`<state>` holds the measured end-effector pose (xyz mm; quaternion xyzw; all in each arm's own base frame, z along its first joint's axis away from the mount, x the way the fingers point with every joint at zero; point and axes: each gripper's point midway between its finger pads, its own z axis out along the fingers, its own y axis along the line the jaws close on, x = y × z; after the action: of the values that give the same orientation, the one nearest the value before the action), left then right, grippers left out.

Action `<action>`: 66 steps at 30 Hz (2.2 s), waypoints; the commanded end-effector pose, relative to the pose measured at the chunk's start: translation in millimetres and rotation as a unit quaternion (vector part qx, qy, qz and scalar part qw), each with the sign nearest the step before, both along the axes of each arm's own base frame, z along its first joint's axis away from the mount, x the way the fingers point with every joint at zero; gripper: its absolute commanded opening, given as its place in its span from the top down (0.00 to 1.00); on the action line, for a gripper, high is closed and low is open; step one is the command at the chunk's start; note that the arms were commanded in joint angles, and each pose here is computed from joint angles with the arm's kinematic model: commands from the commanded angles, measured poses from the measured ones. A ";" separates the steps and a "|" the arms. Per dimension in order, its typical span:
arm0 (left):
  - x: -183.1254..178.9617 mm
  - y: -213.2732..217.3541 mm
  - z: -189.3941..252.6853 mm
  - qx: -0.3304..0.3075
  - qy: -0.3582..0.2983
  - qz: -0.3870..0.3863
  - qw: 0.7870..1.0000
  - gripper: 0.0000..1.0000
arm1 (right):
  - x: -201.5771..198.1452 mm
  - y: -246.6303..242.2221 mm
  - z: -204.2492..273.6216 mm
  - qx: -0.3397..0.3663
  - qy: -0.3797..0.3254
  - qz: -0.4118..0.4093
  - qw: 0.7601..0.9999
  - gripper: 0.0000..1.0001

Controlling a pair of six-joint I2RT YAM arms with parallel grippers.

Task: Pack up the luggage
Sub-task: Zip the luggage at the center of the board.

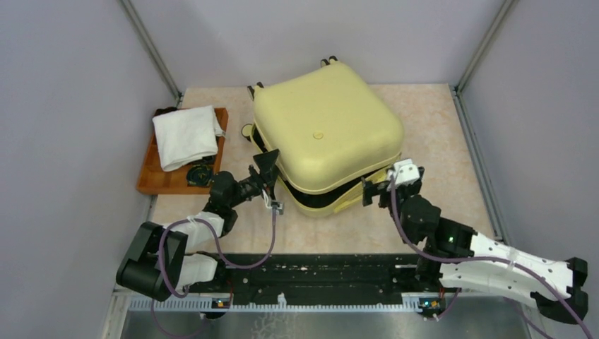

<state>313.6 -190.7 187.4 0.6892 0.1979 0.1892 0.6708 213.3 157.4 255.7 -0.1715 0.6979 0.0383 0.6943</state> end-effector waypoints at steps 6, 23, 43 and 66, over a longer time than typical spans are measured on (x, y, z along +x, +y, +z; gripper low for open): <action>8.1 -8.4 27.4 -0.021 -0.024 -0.004 0.999 0.22 | 54.7 -73.2 -30.0 0.233 0.252 -0.165 0.925 0.01; 16.3 -10.8 41.7 -0.041 -0.017 0.003 0.999 0.18 | 93.8 -172.8 -109.2 0.372 0.252 -0.306 0.839 0.16; 64.8 17.9 14.5 -0.204 0.283 0.177 0.920 0.02 | 126.0 -178.7 -107.8 0.342 0.215 -0.259 0.877 0.18; 28.0 -5.3 -36.6 -0.264 0.575 0.164 0.757 0.02 | 122.8 -175.5 -112.9 0.351 0.209 -0.252 0.877 0.20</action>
<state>354.9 -173.2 147.3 0.4411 0.6862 -0.0981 0.5701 331.4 -16.5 128.6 0.2845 0.8037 0.1351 0.5048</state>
